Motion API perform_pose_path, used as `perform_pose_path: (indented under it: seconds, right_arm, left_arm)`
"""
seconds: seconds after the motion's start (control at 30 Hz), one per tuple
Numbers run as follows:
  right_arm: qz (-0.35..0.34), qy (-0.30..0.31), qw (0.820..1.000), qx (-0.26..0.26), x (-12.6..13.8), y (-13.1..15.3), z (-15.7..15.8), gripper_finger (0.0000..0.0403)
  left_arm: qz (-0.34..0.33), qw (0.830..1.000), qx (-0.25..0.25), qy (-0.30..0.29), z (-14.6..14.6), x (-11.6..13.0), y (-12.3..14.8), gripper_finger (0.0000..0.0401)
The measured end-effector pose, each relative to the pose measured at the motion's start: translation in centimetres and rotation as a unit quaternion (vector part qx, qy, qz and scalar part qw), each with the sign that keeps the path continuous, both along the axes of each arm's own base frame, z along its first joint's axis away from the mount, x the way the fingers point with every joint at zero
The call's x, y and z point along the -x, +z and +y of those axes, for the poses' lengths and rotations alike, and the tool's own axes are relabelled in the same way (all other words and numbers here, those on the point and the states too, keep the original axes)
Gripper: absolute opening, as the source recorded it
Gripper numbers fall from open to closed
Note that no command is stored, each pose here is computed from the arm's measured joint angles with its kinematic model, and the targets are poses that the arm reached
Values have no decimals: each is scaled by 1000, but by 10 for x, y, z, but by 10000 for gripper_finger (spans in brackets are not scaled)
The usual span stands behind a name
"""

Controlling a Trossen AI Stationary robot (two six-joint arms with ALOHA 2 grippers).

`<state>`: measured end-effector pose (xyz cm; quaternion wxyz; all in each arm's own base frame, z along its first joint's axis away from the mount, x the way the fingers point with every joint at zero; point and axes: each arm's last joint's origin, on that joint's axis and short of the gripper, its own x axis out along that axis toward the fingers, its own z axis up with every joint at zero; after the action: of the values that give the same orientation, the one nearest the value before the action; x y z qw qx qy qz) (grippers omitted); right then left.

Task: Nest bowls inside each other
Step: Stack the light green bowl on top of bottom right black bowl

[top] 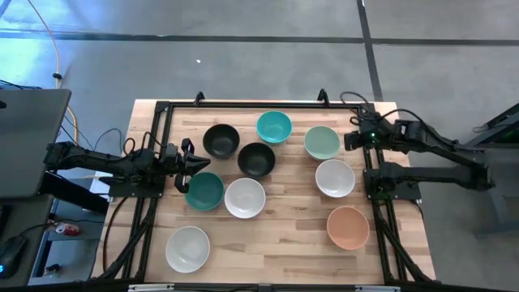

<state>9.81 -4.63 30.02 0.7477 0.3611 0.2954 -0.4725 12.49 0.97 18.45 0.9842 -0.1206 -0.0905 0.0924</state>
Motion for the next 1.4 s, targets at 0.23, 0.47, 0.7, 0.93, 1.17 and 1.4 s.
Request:
perform_pose_path:
  seconds: [0.23, 0.47, 0.7, 0.93, 1.17, 1.4]
  right_arm:
    - [-15, 16, 999, 36, -13, 4, -11, 192]
    - [-14, 38, 999, 31, -16, 3, -11, 192]
    - [-51, 89, 995, 12, -21, 6, -9, 192]
    - [-61, 78, 995, 22, -23, 8, -13, 192]
    - [45, -26, 995, -90, -15, -15, -21, 192]
    - [76, -46, 990, -112, -26, -26, -39, 192]
  left_arm:
    - [0, 1000, 0, 0, 0, 0, 0, 15]
    - [3, 1000, 1, 0, 0, 0, -1, 15]
    - [3, 1000, 0, 0, 0, 0, -1, 15]
    - [14, 1000, 0, -6, 0, 0, -3, 15]
    - [16, 1000, -2, -16, -1, -1, -3, 15]
    - [18, 1000, -1, -14, -1, -1, -3, 15]
